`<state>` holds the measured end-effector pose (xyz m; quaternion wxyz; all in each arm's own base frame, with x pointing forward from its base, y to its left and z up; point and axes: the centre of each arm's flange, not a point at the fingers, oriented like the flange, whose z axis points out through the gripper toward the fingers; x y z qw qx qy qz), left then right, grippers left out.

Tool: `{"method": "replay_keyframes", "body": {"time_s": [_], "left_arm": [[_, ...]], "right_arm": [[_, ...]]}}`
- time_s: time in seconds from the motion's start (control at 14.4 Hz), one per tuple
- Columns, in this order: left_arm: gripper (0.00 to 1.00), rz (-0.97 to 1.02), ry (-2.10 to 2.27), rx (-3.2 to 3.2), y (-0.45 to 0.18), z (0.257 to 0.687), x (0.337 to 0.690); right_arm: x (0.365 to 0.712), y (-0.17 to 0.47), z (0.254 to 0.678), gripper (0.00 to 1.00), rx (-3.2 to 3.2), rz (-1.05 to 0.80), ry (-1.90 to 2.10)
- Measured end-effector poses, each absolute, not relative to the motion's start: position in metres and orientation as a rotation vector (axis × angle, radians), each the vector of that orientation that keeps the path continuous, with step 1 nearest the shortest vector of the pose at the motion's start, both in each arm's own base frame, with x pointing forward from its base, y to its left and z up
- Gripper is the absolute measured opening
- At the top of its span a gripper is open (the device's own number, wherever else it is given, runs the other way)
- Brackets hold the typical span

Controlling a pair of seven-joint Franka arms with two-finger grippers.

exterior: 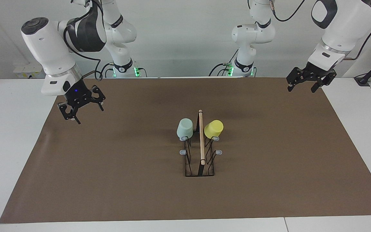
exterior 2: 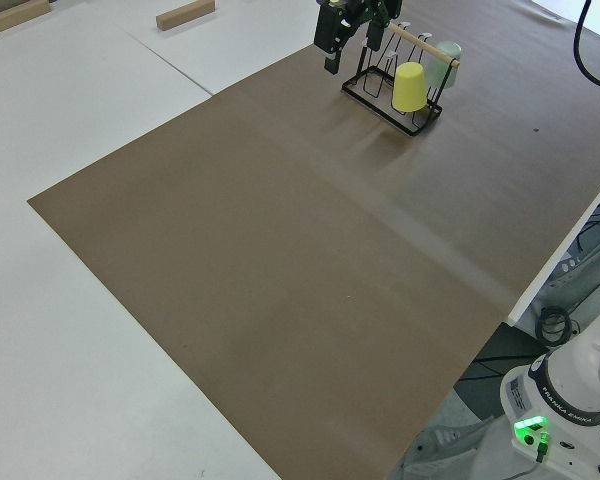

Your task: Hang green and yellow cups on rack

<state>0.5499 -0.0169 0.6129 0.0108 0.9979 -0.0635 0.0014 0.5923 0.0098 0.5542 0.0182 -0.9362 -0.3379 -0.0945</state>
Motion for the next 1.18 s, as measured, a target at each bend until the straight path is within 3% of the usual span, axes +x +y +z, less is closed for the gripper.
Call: {"method": "replay_keyframes", "body": {"time_s": [0.62,1.18], "left_arm": [[1.00,0.004,-0.192,3.114,-0.016,0.613,0.550],[1.00,0.003,-0.189,3.114,-0.014,0.613,0.550]], "right_arm": [[0.605,-0.003,0.579,1.00,-2.907,-0.166,-1.000],[0.596,-0.029,0.577,1.00,-3.002,-0.027,-0.540]]}}
